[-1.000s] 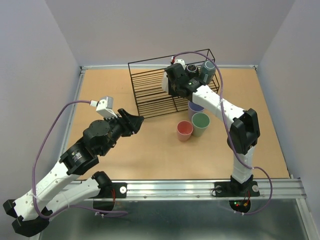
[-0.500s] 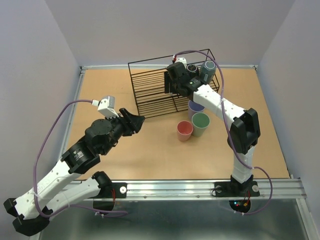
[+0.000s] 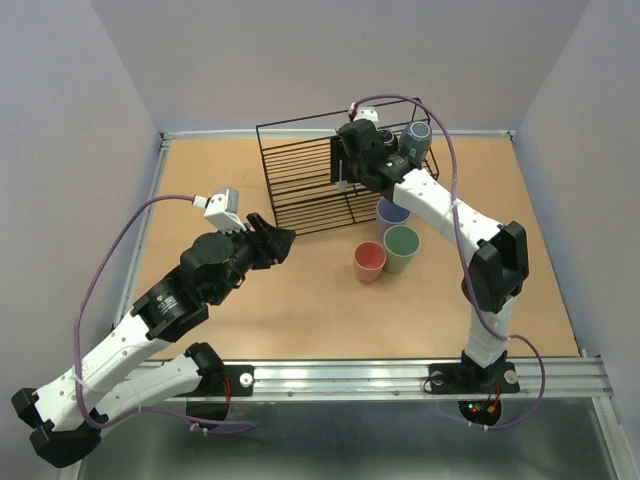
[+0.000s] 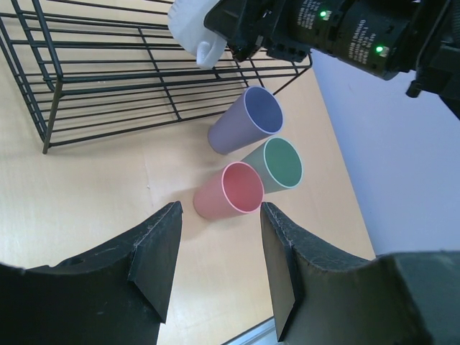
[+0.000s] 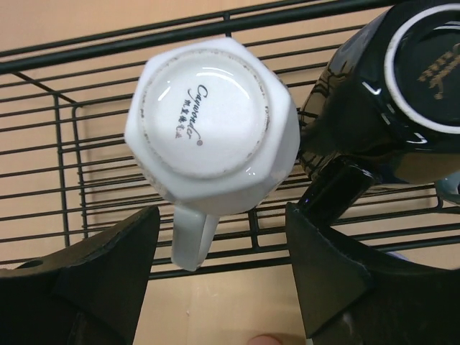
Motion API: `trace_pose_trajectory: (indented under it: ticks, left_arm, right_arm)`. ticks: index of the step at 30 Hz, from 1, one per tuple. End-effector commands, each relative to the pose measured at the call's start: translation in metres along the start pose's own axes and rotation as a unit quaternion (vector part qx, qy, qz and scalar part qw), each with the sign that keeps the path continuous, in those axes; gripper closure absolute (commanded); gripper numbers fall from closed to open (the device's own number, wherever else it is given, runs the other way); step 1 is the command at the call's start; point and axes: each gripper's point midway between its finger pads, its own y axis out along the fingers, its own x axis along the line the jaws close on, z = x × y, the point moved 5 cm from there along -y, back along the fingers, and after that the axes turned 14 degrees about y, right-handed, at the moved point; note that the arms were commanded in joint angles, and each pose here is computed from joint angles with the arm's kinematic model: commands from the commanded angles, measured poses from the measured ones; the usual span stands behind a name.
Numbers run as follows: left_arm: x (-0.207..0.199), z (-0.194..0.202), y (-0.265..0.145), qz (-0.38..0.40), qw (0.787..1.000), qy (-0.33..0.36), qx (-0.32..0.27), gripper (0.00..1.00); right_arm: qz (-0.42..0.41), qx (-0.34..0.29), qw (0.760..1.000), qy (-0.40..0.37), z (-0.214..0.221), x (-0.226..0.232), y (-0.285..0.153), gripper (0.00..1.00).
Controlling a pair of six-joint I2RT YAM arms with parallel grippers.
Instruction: Load the cups into the dish rack
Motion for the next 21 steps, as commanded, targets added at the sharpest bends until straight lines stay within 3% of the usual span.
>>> trace_pose_trajectory:
  ticks: [1,9,16,21]
  left_arm:
    - [-0.012,-0.022,-0.004,0.025,0.999,-0.010,-0.037,0.42]
    - [-0.017,-0.013,0.004,0.039,0.999,-0.005,-0.019,0.43]
    - [-0.029,0.015,0.034,0.052,0.996,0.036,0.062,0.44]
    - [-0.035,0.039,0.054,0.054,0.991,0.052,0.109,0.45]
  right_arm:
    - [-0.049,-0.047,0.997,0.032,-0.037,0.013,-0.043,0.25]
    - [-0.077,-0.054,0.994,0.055,-0.045,0.013,-0.096,0.24]
    - [-0.070,-0.074,0.990,0.095,-0.038,-0.034,-0.152,0.24]
    - [-0.073,-0.059,0.989,0.112,-0.013,-0.066,-0.182,0.16]
